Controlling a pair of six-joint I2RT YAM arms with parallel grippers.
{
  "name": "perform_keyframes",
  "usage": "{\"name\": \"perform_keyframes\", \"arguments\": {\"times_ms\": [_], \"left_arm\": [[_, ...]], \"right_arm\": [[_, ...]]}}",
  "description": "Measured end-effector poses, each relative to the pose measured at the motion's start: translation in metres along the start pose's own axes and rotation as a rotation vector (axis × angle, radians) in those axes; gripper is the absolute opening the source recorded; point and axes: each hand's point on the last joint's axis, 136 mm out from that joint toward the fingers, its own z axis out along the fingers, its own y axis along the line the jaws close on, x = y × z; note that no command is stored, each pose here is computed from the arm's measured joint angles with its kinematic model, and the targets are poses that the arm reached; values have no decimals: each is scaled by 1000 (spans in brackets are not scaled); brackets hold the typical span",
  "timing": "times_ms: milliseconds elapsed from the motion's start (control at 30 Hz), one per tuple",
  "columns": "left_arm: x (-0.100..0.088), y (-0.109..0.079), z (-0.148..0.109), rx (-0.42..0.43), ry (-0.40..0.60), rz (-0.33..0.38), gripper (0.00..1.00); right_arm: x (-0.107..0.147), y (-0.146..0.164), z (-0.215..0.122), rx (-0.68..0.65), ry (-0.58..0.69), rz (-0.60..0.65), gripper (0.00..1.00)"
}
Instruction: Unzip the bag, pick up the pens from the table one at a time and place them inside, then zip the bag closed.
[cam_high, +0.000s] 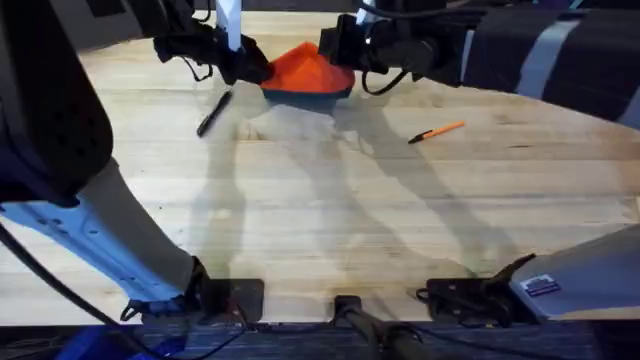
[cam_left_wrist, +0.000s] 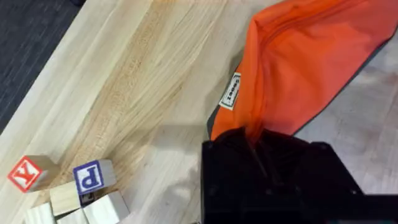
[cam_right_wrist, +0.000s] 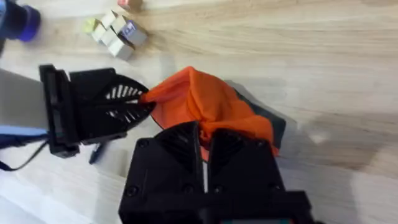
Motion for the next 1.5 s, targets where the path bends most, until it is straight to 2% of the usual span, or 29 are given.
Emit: {"name": "perform_keyframes", "arguments": {"times_ms": [67,100,133,200,233,333,533,667,800,1100,1300,1500], "left_arm": [[0,-1,0,2,-1,0,43],[-1,-1,0,4,-3,0,43],[-4,-4,2,15,-15,4,43],[-7,-7,3,27,-27,7,43],[-10,-9,4,36,-35,9,43],[-12,-10,5,40,-38,13,43],[-11,-10,5,41,-40,12,42],[-11,-10,5,41,-40,12,43],[-11,-10,5,41,-40,12,42],[-12,-10,5,41,-40,12,42],[-11,-10,5,41,-40,12,42],[-12,-10,5,41,-40,12,43]], "right_arm": [[3,-2,-1,8,15,-10,60],[5,-2,-3,10,25,-12,179],[11,2,-13,-1,59,-23,599],[12,6,-24,-16,75,-25,888],[8,8,-33,-29,70,-30,970],[-7,12,-67,-51,45,-19,996],[-51,-13,-131,-23,-75,40,996],[-59,-25,-150,-3,-106,63,996],[-44,-32,-152,26,-48,74,997],[-10,-19,-150,33,65,81,997],[18,-26,-152,160,118,183,997],[35,-21,-157,285,76,223,996]]}}
